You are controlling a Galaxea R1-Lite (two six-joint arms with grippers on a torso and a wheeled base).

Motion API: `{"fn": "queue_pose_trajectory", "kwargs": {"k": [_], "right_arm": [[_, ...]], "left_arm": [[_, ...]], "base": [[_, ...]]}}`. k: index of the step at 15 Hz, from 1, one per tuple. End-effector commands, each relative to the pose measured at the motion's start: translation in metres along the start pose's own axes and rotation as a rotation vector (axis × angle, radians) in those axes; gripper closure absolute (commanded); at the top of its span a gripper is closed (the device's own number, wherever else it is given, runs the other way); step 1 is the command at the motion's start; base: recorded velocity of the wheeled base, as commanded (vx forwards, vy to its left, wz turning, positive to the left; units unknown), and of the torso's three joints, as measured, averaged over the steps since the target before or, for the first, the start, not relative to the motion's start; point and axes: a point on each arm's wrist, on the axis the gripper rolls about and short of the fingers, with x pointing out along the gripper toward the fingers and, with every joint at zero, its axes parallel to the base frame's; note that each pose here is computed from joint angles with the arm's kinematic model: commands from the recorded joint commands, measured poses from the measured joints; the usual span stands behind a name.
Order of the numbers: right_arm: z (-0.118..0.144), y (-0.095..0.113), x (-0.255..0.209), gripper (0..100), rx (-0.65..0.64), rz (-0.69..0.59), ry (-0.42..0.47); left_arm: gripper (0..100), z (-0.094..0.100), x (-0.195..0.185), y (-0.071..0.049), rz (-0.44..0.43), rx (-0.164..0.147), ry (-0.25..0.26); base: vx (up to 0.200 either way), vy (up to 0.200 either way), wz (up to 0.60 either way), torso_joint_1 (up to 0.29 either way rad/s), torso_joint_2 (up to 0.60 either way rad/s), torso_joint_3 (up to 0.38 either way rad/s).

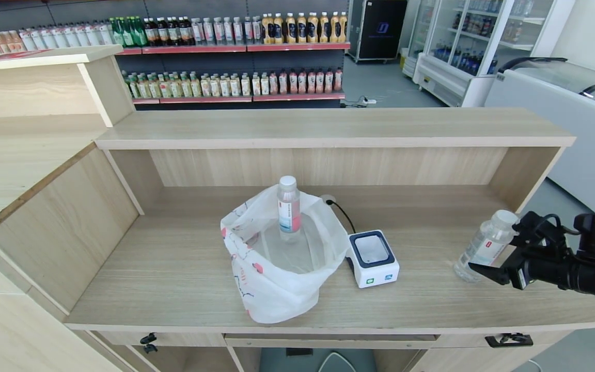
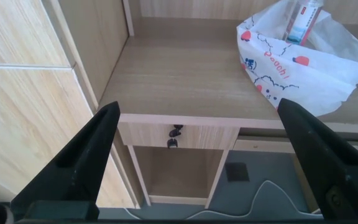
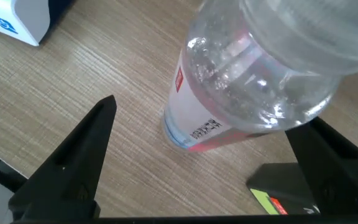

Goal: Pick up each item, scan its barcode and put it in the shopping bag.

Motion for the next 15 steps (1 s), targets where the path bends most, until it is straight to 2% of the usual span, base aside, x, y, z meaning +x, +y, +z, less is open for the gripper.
{"fn": "queue_pose_trajectory", "kwargs": {"k": [1, 10, 13, 14, 15], "right_arm": [[-0.001, 0.002, 0.009, 0, -0.004, 0.019, -0.004], [-0.006, 0.01, 0.052, 0, -0.051, 0.07, -0.05], [-0.001, 0.009, 0.058, 0, -0.004, 0.069, -0.074], [0.001, 0.009, 0.059, 100, 0.034, 0.063, -0.09], [0.004, 0.01, 0.06, 100, 0.056, 0.062, -0.1]], "left_arm": [[0, 0.0, 0.0, 0.0, 0.001, 0.0, -0.001], [0, 0.0, 0.0, 0.0, 0.001, 0.0, -0.001], [0, 0.0, 0.0, 0.0, 0.001, 0.0, -0.001], [0, 0.0, 0.0, 0.0, 0.001, 0.0, -0.001], [0, 0.0, 0.0, 0.0, 0.001, 0.0, -0.001]], "base": [[0.0, 0.0, 0.0, 0.0, 0.0, 0.0], [0.0, 0.0, 0.0, 0.0, 0.0, 0.0], [0.0, 0.0, 0.0, 0.0, 0.0, 0.0], [0.0, 0.0, 0.0, 0.0, 0.0, 0.0], [0.0, 0.0, 0.0, 0.0, 0.0, 0.0]]}}
